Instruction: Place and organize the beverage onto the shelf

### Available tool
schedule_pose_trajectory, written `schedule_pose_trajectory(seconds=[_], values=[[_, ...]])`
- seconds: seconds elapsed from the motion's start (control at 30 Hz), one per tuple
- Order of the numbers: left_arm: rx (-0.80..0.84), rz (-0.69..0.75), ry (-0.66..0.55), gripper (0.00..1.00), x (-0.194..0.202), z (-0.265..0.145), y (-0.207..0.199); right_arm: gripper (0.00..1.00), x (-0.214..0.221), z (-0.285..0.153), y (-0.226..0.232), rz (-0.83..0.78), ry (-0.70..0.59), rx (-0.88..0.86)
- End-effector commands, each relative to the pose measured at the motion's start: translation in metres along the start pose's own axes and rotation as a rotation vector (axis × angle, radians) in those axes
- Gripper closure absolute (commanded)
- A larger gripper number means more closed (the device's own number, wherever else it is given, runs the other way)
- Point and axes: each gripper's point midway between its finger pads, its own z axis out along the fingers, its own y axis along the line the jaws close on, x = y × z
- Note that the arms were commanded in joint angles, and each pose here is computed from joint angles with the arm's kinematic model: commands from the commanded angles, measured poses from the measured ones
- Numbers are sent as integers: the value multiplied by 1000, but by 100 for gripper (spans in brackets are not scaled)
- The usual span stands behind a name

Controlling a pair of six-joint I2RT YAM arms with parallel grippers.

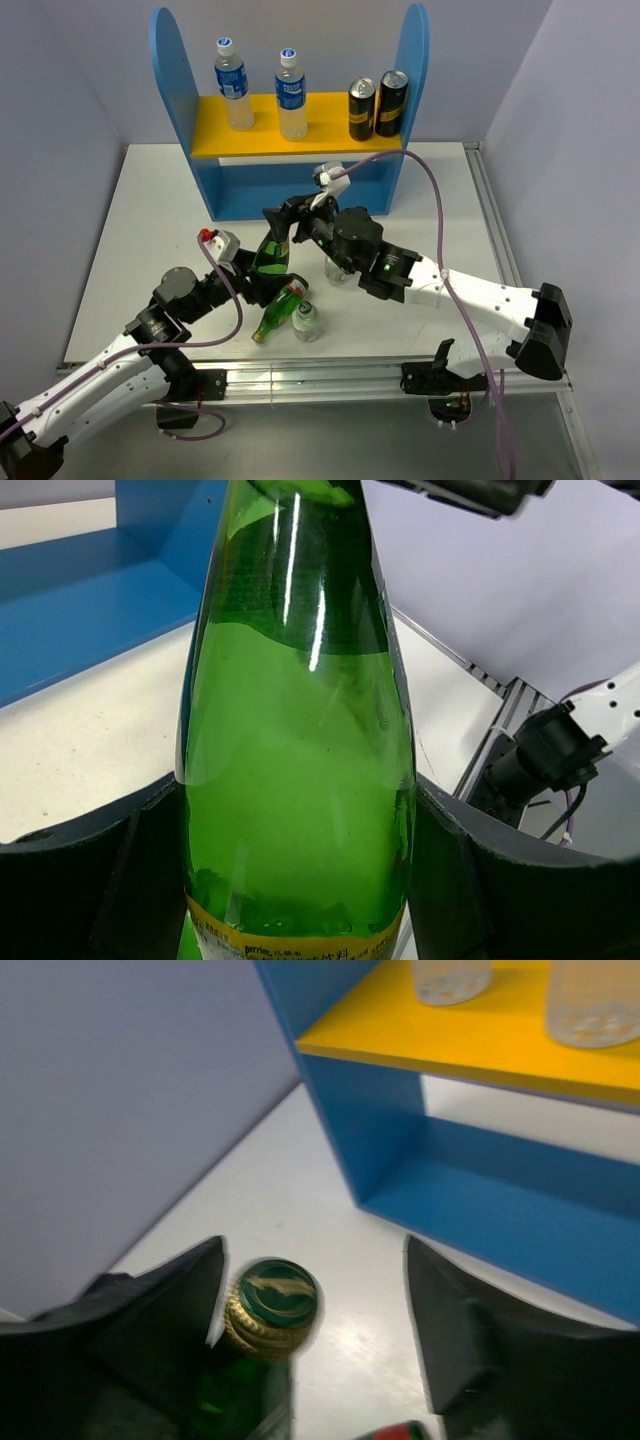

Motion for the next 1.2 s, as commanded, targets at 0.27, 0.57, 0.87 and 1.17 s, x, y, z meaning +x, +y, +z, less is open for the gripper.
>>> schedule_pose_trajectory(seconds=[0.27, 0.57, 0.87, 1.17], values=[[102, 59, -246, 100, -73, -13, -31, 85, -12, 24, 21, 76, -24, -52], [55, 50, -230, 100, -64, -6, -19, 100, -12, 12, 11, 37, -29, -29], [-88, 46, -181, 11, -48, 12, 12, 100, -25, 12, -6, -36, -57, 57], [-190, 50, -197, 1, -44, 11, 33, 100, -27, 30, -26, -92, -65, 126]])
